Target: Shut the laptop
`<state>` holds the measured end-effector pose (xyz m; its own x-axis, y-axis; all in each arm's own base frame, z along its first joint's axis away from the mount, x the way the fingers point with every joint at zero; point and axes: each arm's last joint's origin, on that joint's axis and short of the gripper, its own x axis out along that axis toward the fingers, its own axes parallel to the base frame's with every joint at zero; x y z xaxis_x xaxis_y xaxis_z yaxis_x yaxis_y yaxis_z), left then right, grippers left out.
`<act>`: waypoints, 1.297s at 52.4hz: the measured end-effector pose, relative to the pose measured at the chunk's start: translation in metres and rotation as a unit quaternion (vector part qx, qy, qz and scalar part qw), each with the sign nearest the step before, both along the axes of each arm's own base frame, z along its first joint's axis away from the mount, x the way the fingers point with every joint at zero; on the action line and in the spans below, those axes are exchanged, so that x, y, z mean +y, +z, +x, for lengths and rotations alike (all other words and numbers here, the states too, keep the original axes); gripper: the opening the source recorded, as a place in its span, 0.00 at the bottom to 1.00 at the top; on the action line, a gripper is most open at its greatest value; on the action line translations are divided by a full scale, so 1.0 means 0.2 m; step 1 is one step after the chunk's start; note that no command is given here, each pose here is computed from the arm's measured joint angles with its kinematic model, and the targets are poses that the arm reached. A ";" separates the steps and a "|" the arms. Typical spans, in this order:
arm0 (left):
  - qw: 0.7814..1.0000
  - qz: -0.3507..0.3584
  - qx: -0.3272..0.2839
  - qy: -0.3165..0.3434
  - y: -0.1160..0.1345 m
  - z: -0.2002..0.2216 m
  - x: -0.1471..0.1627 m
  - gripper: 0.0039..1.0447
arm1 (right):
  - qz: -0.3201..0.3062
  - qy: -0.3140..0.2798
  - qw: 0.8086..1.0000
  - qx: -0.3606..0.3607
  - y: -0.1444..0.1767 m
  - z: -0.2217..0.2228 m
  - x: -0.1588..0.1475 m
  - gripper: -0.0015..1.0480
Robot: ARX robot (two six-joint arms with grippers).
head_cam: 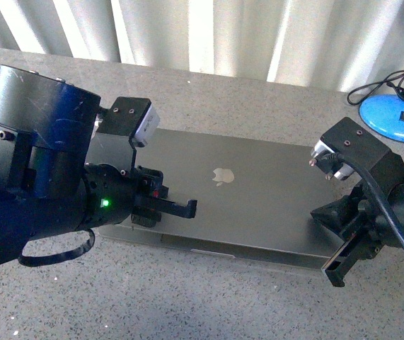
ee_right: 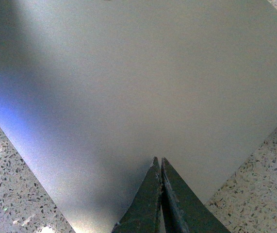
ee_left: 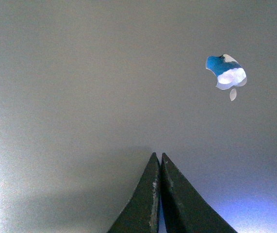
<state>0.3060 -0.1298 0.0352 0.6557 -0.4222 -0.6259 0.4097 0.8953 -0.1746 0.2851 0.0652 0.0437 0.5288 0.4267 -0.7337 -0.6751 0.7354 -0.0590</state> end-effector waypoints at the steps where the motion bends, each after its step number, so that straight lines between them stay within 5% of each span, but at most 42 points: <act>1: 1.000 0.000 0.000 0.000 0.00 0.00 0.00 0.03 | 0.000 0.000 1.000 0.000 0.00 0.00 0.00 0.01; 56: 1.000 -0.020 0.016 0.012 -0.09 0.00 0.00 0.03 | -0.011 -0.003 1.000 0.010 -0.09 0.03 0.00 0.01; 68: 0.996 -0.011 -0.019 0.084 -0.03 0.02 0.10 0.03 | -0.007 -0.010 1.000 -0.011 -0.03 0.03 -0.02 0.01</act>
<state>0.3095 -0.1093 0.0298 0.7409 -0.3185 -0.5912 0.2613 0.9477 -0.1832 0.2918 0.0620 0.0385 0.5538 0.4054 -0.7273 -0.6588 0.7475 -0.0849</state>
